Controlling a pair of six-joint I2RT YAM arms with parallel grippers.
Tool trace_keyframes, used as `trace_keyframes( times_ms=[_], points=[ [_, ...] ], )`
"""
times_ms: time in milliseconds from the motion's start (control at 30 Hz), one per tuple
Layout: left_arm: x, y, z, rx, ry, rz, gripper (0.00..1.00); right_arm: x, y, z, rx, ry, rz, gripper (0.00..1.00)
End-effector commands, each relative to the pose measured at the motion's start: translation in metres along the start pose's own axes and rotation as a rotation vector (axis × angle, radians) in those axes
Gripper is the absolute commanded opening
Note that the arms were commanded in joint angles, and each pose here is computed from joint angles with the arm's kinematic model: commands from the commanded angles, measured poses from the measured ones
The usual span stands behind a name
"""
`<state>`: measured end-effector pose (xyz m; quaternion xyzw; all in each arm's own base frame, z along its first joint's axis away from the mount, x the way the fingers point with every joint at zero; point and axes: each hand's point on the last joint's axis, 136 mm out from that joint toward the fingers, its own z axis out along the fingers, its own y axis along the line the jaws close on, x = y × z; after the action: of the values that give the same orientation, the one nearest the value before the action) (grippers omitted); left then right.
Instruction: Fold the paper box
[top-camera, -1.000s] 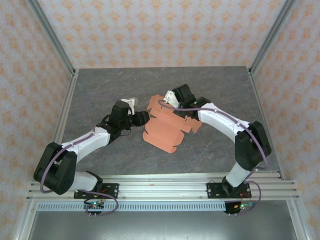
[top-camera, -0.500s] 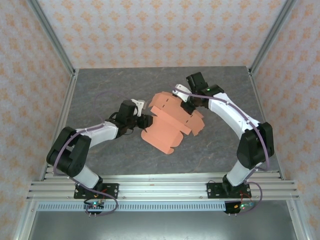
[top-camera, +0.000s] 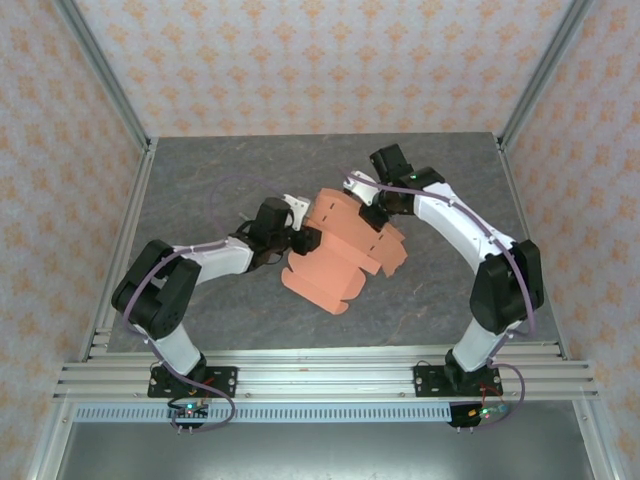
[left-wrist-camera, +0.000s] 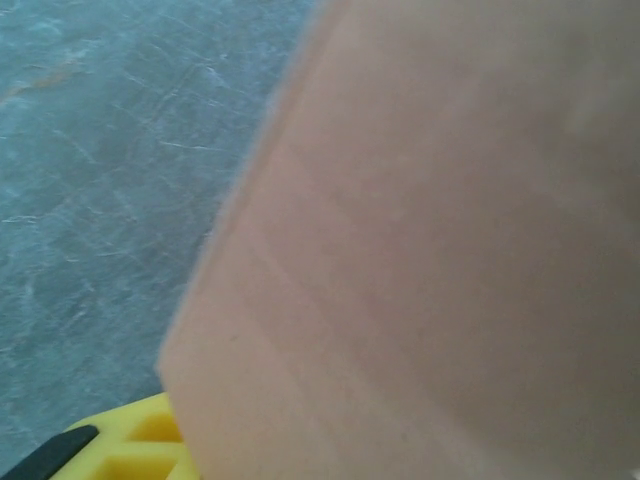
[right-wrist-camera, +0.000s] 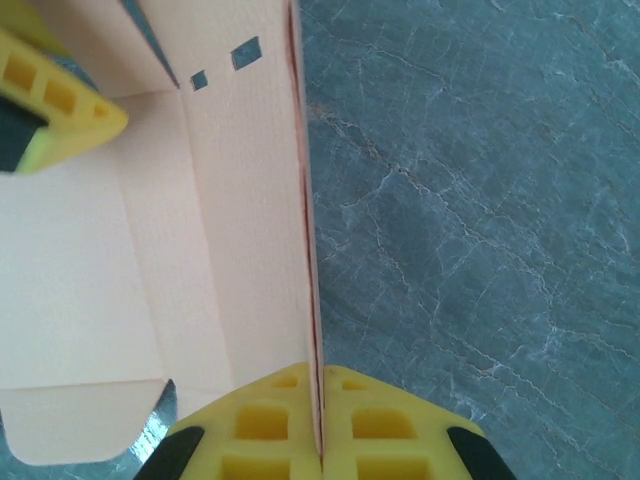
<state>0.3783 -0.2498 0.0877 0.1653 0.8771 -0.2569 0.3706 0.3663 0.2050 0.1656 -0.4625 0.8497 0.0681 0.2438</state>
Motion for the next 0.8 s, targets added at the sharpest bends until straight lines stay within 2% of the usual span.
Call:
trace_keyframes(
  times_ms=[0, 133, 400, 600, 767],
  points=[
    [-0.021, -0.007, -0.006, -0.018, -0.089, 0.040, 0.36, -0.009, -0.005, -0.002, 0.009, -0.007, 0.060, 0.00],
    [-0.022, -0.016, -0.010, -0.008, -0.116, 0.056, 0.31, -0.010, -0.009, 0.001, 0.020, 0.001, 0.091, 0.00],
    [-0.029, -0.023, -0.010, -0.013, -0.148, 0.098, 0.17, -0.010, -0.006, 0.005, 0.003, -0.005, 0.115, 0.00],
    [-0.032, -0.028, -0.017, -0.036, -0.184, 0.200, 0.15, -0.008, -0.008, 0.006, 0.012, 0.010, 0.117, 0.00],
    [-0.027, -0.037, -0.027, -0.047, -0.202, 0.330, 0.18, -0.009, -0.010, 0.008, 0.012, 0.016, 0.127, 0.00]
  ],
)
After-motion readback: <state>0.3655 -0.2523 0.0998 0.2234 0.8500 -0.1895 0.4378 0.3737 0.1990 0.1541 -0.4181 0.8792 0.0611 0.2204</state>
